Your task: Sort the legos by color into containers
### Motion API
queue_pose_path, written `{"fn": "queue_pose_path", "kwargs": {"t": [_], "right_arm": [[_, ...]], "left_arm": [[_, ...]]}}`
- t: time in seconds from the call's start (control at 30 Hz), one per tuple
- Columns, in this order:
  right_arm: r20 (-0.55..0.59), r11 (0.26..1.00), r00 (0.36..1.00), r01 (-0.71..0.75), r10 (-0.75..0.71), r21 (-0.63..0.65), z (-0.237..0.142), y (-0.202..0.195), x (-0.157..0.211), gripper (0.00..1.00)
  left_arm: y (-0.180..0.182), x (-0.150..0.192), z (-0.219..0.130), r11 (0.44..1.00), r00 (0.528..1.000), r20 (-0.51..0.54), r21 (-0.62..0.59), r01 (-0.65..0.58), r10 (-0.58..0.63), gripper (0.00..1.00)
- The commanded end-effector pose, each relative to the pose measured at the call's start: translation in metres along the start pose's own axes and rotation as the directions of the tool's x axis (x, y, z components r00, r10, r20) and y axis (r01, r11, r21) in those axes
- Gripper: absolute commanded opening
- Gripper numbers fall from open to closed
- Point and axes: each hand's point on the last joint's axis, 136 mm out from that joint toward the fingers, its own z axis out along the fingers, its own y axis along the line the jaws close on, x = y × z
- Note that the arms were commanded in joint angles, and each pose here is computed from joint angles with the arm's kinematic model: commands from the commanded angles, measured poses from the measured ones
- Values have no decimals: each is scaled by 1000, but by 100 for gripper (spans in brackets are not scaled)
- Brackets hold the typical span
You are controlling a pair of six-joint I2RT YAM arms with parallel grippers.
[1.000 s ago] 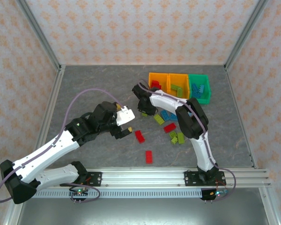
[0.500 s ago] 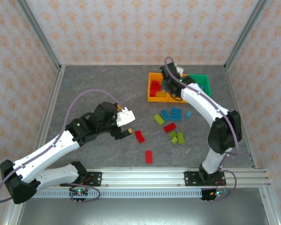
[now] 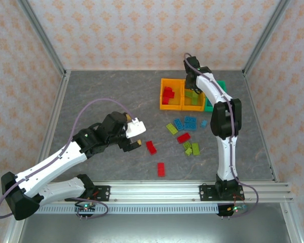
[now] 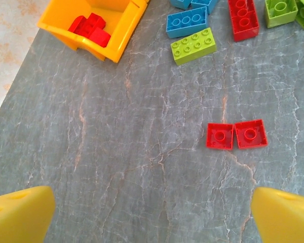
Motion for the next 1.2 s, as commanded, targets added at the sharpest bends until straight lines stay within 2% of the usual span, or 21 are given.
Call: {"fn": "queue_pose_path", "kwargs": {"t": [0.0,0.13,0.23,0.33,0.37,0.43,0.5,0.57,0.6,0.63,0.67,0.73,0.83,0.9,1.03,1.17], "right_arm": [[41,999,999,-25,27,-38,-56,-12,-15,66],[35,990,997,-58,63,-127,-96,-20,0,66],[12,963,997,-73,79,-259,-133,-19,27,66],[12,922,997,-65,75,-382,-172,-19,63,66],[22,902,997,-54,70,-428,-186,-18,77,66],[32,863,997,-43,69,-504,-207,-20,106,72],[29,809,994,-65,101,-585,-225,-23,132,79],[3,780,990,-109,140,-616,-232,-31,151,84],[-14,775,988,-129,154,-618,-233,-35,160,87],[-33,774,986,-149,164,-616,-233,-38,167,89],[-50,774,985,-159,163,-612,-232,-41,174,92],[-86,768,984,-174,154,-616,-233,-42,184,96],[-125,742,982,-190,143,-643,-234,-36,192,100],[-132,739,980,-197,146,-644,-231,-35,193,99],[-141,753,979,-206,150,-625,-225,-35,195,99],[-145,773,978,-205,147,-600,-219,-38,196,99]], "left_arm": [[25,-1,2,990,996,-3,-114,87,-88,100],[55,-5,0,941,973,39,-251,228,-226,100],[82,-8,-8,841,911,78,-361,404,-404,100],[88,-4,-13,651,730,96,-385,654,-677,95],[81,0,-8,585,653,93,-365,725,-752,94],[64,6,4,422,469,95,-307,853,-878,90],[39,2,22,254,271,67,-190,948,-960,89],[16,3,36,115,120,29,-140,983,-992,90],[6,7,42,55,58,17,-148,987,-998,90],[-3,10,47,22,23,6,-158,987,-1000,90],[-13,14,52,0,-1,-10,-177,984,-1000,90],[-29,20,64,5,-4,-38,-226,974,-999,90],[-55,26,88,72,37,-128,-286,956,-991,91],[-67,32,102,110,56,-170,-322,940,-984,91],[-79,43,127,117,50,-192,-353,928,-980,85],[-80,37,145,140,82,-184,-330,933,-979,82]]}}
